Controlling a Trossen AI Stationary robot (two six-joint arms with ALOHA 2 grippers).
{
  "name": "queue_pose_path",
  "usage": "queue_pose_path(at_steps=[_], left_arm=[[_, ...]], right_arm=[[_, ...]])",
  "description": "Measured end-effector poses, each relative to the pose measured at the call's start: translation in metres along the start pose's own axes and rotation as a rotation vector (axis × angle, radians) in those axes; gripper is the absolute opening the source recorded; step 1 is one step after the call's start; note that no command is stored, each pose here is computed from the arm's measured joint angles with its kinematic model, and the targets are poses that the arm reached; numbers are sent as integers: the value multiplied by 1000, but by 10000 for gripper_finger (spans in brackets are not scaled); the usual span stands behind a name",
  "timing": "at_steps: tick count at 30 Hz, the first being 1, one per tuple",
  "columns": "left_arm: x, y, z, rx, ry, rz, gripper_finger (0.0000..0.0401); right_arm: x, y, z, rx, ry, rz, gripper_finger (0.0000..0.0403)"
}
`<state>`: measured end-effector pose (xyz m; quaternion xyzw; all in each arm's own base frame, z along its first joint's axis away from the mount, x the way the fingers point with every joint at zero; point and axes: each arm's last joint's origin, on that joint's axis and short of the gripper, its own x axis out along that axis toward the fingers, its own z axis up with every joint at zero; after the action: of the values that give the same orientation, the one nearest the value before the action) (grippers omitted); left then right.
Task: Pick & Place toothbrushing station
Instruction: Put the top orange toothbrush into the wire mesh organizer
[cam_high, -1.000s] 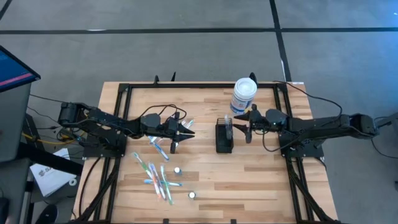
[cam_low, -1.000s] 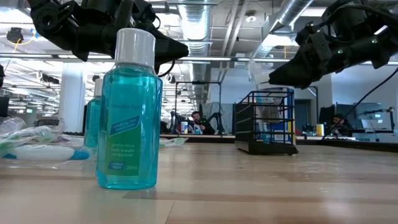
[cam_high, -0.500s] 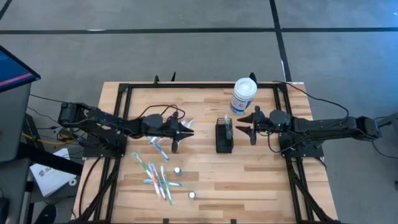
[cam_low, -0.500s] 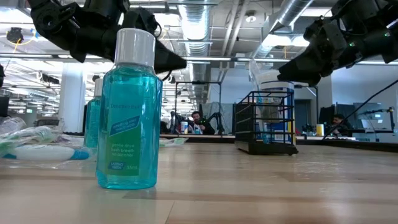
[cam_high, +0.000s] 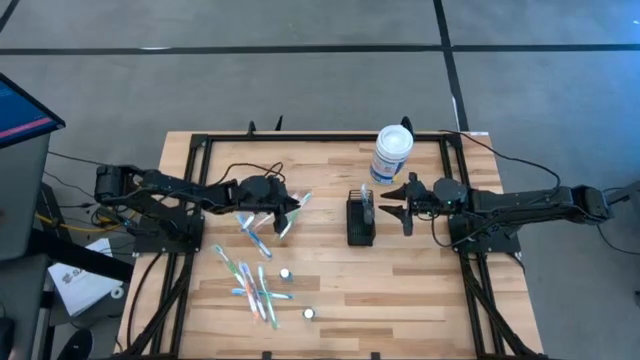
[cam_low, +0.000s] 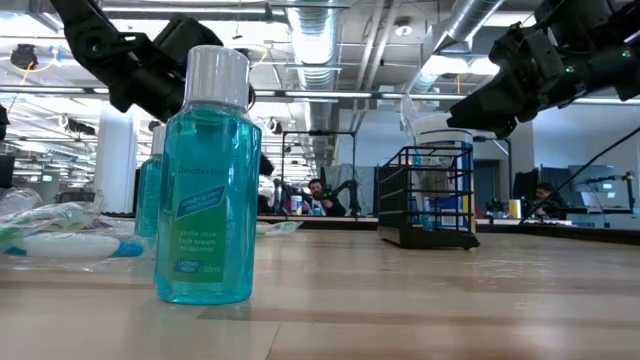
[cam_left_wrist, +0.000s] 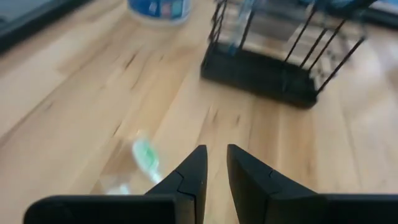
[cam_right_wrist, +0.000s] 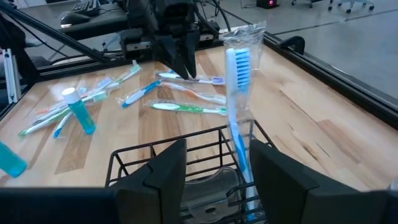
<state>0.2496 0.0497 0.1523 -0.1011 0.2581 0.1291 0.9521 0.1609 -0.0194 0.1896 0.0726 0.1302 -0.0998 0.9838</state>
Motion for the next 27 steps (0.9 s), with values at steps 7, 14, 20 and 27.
queue_pose_path(at_steps=[7,14,20,27], left_arm=[[-17,3,-10,-11,173,35,58],[-37,5,-13,-99,261,77,58],[-41,7,-25,-128,393,114,58],[-35,8,-36,-161,473,141,58]], right_arm=[[0,0,0,5,-1,-1,166],[0,0,0,8,-5,-2,164],[0,0,1,8,-11,-1,163],[0,0,1,8,-11,-1,159]])
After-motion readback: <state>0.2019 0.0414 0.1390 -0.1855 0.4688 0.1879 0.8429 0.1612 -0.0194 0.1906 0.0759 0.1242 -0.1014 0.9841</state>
